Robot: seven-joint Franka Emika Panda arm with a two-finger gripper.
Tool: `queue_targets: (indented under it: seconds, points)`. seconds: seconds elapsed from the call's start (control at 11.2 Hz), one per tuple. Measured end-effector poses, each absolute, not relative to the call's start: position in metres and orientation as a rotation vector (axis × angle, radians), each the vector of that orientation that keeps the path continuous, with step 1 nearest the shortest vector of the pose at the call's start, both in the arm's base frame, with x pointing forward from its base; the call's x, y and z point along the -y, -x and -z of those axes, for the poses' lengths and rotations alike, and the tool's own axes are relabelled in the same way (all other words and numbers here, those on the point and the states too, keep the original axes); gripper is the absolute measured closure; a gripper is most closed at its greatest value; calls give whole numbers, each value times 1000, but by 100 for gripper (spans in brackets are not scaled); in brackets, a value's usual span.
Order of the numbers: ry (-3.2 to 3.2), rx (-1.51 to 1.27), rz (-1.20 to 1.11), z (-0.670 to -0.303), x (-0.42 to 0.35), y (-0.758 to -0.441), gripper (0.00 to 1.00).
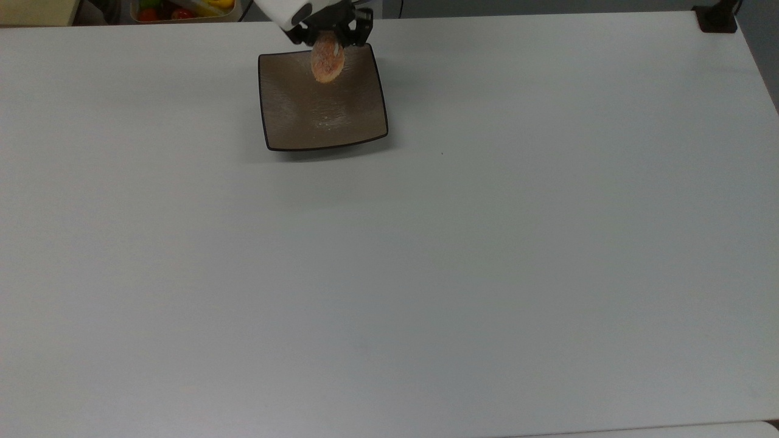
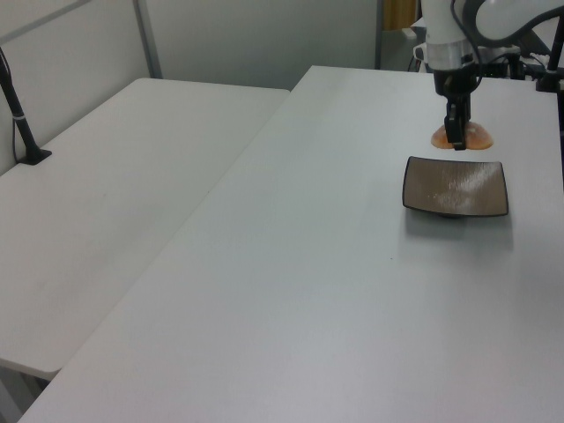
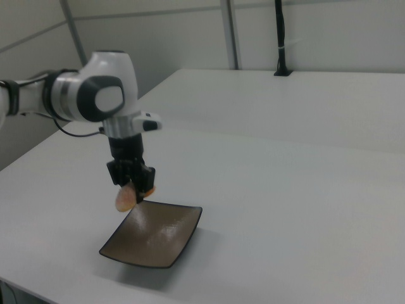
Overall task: Bread is placed on a ceramic plate
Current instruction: 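Carry the bread roll over the brown square plate and lower it, then open the gripper to release the bread roll onto the plate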
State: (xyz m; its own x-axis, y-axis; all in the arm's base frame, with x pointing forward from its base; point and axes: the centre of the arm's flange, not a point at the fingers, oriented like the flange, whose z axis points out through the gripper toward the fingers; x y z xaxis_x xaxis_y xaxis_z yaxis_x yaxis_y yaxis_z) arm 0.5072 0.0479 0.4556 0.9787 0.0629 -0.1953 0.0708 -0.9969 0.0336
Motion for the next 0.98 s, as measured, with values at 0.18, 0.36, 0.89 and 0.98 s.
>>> queue_targets:
  seconds: [0.18, 0.36, 0.89, 0.98]
  points:
    - [-3097, -90, 251, -427, -33, -513, 71]
    - [-3094, -139, 256, -396, -31, -516, 68]
    - [-3076, -296, 293, -345, -35, -528, 43]
    - [-3074, -306, 299, -342, -38, -528, 29]
